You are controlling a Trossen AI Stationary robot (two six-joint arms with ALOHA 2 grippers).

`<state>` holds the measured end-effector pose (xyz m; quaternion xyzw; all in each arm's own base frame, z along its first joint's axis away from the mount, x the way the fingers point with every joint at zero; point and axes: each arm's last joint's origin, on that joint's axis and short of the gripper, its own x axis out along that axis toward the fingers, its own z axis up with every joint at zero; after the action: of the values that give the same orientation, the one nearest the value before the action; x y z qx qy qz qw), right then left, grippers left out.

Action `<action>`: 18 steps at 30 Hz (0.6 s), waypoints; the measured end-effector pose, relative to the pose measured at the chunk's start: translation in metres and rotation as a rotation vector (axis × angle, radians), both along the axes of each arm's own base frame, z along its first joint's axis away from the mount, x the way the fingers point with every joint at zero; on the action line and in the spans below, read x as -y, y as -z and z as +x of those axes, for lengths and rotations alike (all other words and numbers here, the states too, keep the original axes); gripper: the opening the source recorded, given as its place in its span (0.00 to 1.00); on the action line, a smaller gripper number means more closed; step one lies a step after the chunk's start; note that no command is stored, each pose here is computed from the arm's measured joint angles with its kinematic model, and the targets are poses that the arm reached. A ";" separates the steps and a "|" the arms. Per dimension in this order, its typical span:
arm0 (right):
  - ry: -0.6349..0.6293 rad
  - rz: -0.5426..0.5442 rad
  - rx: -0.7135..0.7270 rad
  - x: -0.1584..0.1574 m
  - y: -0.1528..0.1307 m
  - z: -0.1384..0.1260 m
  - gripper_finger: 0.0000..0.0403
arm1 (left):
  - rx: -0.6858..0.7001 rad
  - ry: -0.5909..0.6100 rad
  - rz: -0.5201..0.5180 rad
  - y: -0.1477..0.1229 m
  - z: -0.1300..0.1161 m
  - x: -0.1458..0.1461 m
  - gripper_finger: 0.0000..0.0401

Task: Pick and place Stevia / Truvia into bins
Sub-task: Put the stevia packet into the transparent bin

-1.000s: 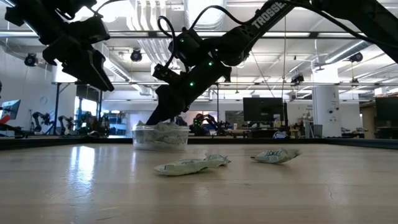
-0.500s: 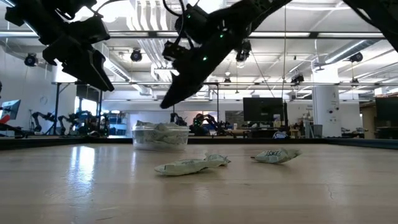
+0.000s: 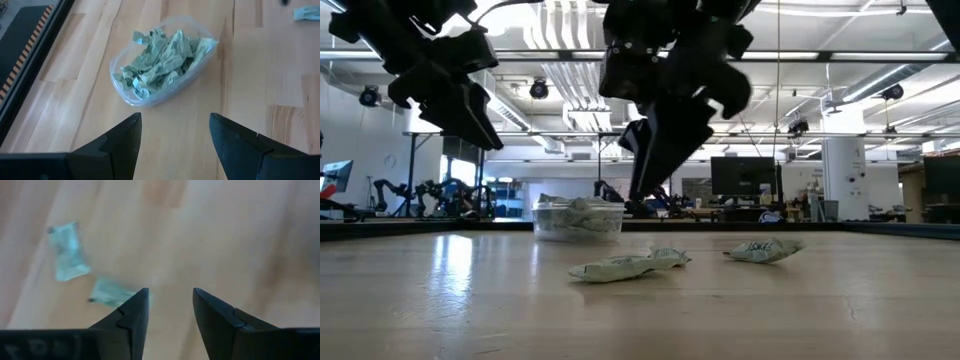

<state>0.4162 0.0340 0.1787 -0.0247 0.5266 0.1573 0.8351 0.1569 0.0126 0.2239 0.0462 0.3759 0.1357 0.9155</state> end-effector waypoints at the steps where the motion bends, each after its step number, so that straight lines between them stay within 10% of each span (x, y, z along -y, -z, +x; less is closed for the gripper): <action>1: -0.011 0.001 -0.007 -0.006 0.002 -0.002 0.36 | -0.003 0.000 0.000 0.000 0.000 0.000 0.54; 18: 0.100 0.061 -0.183 -0.053 0.017 -0.025 0.30 | -0.057 0.096 -0.092 0.015 0.021 0.003 0.54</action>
<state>0.3910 0.0874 0.1616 0.0414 0.5960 0.1329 0.7908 0.1774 0.0093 0.2087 0.0257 0.4052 0.0730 0.9110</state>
